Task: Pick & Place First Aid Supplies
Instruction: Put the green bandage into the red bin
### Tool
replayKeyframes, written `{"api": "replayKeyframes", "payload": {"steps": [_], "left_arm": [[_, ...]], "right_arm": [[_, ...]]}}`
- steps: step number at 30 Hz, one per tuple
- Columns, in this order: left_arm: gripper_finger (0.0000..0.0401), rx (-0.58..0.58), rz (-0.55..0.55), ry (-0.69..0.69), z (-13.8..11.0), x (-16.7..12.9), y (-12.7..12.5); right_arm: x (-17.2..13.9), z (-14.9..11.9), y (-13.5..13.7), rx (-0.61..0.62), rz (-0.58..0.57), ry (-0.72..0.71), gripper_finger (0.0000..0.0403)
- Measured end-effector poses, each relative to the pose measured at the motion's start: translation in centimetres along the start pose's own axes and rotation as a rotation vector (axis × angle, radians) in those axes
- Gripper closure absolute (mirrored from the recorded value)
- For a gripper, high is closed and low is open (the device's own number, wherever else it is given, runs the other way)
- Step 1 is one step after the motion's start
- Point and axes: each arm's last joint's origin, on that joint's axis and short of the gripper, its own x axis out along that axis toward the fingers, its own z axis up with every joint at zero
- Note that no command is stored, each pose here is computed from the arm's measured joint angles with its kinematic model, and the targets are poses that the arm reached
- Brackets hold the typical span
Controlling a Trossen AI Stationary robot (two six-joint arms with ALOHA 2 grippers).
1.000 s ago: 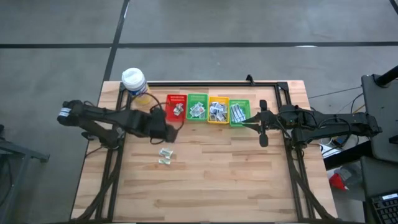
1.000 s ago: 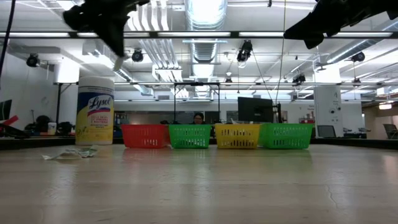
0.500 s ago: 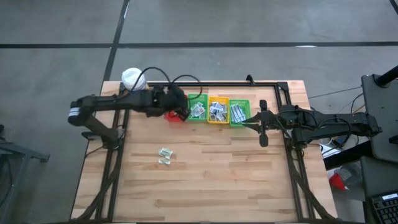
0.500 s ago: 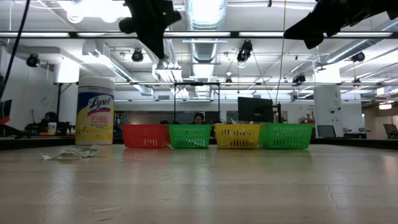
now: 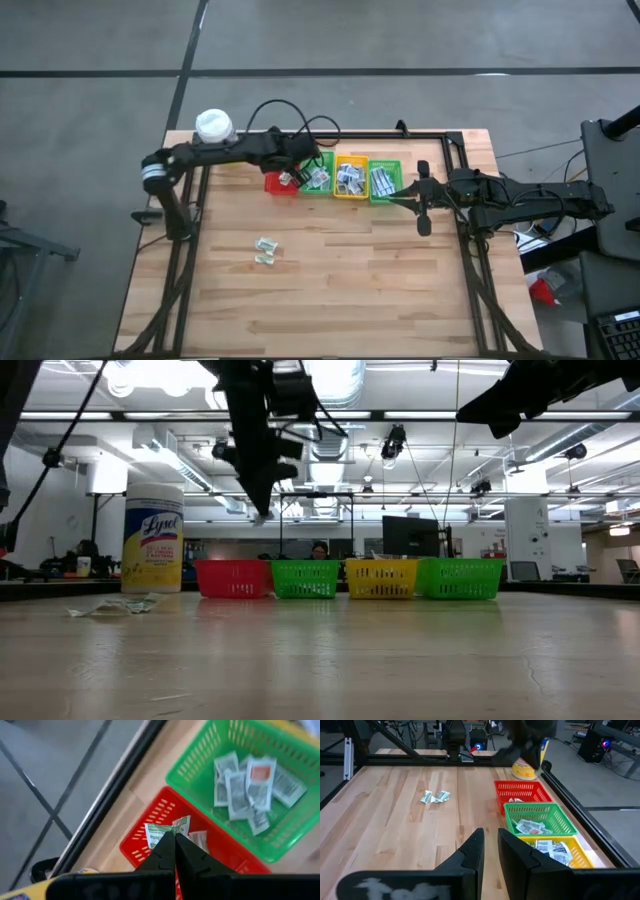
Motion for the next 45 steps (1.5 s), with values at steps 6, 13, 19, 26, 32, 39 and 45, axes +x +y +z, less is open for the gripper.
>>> {"api": "replayKeyframes", "payload": {"steps": [6,13,19,26,32,39,45], "left_arm": [[0.0401,0.129,-0.055,0.103,-0.5,3.1,-1.0],[0.0401,0.158,-0.083,0.198,-2.7,5.6,-0.9],[0.0401,0.162,-0.156,0.205,-4.5,7.3,-0.9],[0.0401,0.161,-0.149,0.201,-5.2,7.9,-0.9],[0.0401,0.166,-0.144,0.198,-5.5,8.2,-0.9],[0.0392,0.159,-0.150,0.197,-5.5,8.3,-1.0],[0.0340,0.136,-0.152,0.179,-5.4,8.3,-1.0]], "right_arm": [[0.0,0.0,0.0,-0.001,0.000,-0.001,0.0351],[0.0,0.0,0.0,0.001,0.000,0.000,0.0351],[0.0,0.0,0.0,0.000,0.000,-0.001,0.0351],[0.0,0.0,0.0,0.000,0.000,-0.001,0.0351],[0.0,0.0,0.0,0.001,0.000,-0.001,0.0351],[0.0,0.0,0.0,0.000,0.000,0.000,0.0351],[0.0,0.0,0.0,0.001,0.000,-0.001,0.0351]]}}
